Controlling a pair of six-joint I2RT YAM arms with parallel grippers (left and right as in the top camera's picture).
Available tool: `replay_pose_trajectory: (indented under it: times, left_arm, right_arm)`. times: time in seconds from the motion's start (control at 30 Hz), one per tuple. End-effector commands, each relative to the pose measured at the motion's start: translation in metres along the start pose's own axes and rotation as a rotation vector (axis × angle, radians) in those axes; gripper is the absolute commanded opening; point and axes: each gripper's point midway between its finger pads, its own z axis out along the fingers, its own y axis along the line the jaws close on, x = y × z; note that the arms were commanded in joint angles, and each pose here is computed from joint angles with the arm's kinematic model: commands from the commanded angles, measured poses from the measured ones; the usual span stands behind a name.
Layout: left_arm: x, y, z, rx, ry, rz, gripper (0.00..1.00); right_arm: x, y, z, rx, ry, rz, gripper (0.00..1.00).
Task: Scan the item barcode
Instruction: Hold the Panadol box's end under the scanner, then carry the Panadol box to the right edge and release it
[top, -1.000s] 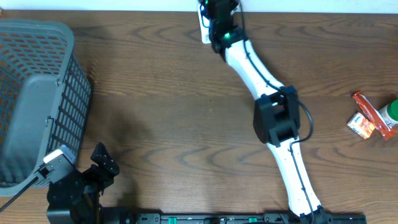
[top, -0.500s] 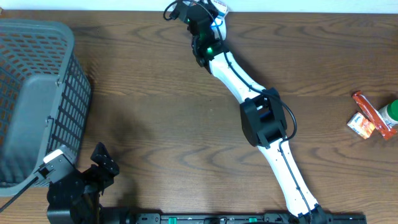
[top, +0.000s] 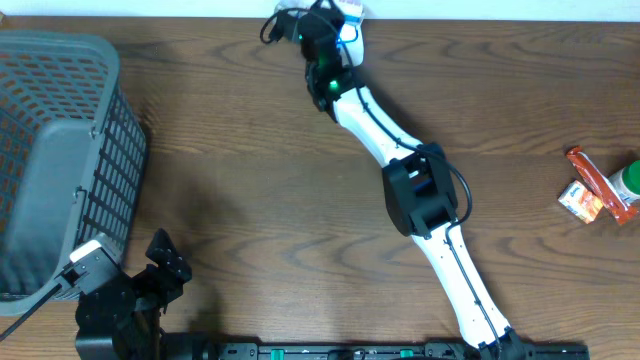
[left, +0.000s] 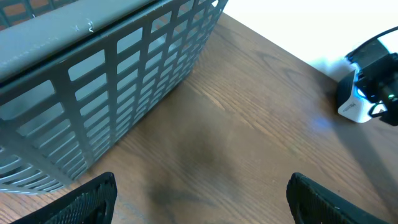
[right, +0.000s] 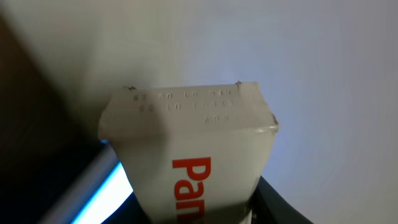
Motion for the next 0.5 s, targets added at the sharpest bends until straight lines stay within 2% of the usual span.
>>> replay_pose_trajectory:
  times: [0.0, 0.23, 0.37, 0.47]
  left_arm:
    - [-0.002, 0.001, -0.002, -0.006, -0.01, -0.01, 0.88]
    - [-0.002, 0.001, -0.002, -0.006, -0.01, -0.01, 0.88]
    - [-0.002, 0.001, -0.002, -0.006, -0.01, -0.01, 0.88]
    - [-0.002, 0.001, -0.002, -0.006, -0.01, -0.01, 0.88]
  right_arm:
    - [-0.013, 0.017, -0.005, -0.012, -0.008, -0.03, 0.22]
    - [-0.028, -0.013, -0.031, -0.067, 0.011, 0.041, 0.21]
    - [-0.033, -0.068, -0.058, -0.075, 0.026, 0.134, 0.2]
    - [-0.02, -0.115, -0.082, -0.058, 0.086, 0.277, 0.18]
